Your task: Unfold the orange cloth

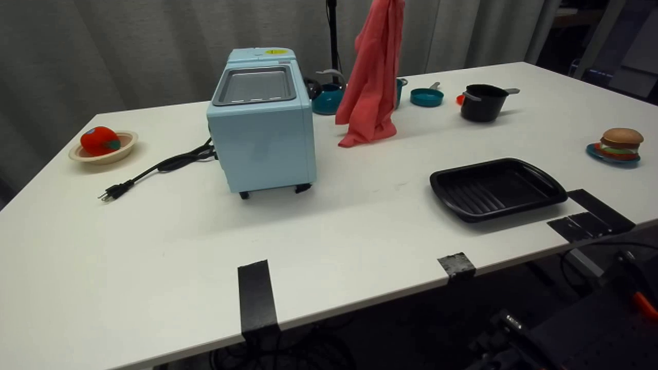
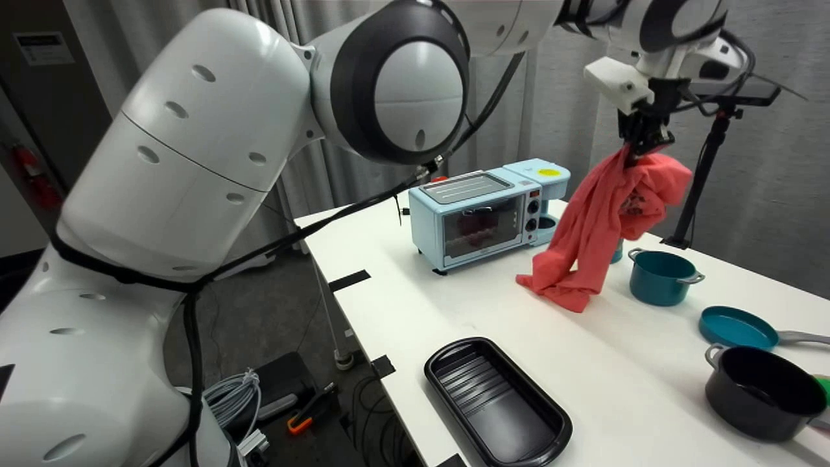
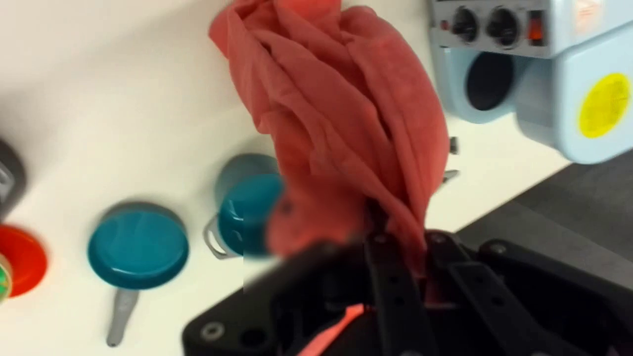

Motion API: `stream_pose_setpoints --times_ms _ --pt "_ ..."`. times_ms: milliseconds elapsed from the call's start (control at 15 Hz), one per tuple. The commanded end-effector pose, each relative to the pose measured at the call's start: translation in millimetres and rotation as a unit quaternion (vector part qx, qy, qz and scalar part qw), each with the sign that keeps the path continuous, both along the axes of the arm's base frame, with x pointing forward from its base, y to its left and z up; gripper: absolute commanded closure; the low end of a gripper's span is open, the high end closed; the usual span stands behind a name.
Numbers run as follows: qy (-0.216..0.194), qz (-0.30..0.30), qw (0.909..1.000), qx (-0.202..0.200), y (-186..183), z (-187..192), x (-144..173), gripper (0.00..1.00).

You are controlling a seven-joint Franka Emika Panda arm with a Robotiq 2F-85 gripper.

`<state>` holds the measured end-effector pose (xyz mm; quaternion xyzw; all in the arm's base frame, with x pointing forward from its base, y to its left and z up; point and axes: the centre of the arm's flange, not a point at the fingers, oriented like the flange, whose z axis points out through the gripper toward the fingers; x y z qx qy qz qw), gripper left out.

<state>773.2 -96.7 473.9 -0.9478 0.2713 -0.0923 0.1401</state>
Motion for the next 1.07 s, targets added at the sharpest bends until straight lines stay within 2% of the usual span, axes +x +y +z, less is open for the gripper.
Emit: stream_pose_setpoints --times_ms 0,133,267,467,733,1000 --pt "0.055 -0.051 0.9959 -0.051 -48 -86 -11 0.98" --pt "0.089 -0.069 0.9899 -0.086 -75 -124 -26 0.98" --pt "0.116 -0.077 0.9850 -0.102 -96 -153 -35 0.98" --pt "0.132 -0.073 0.9847 -0.087 -103 -173 -49 0.98" --pt "0.091 -0.019 0.9951 -0.034 -69 -160 -68 0.98" --pt "0.055 0.055 0.9969 0.013 -14 -139 -83 0.98"
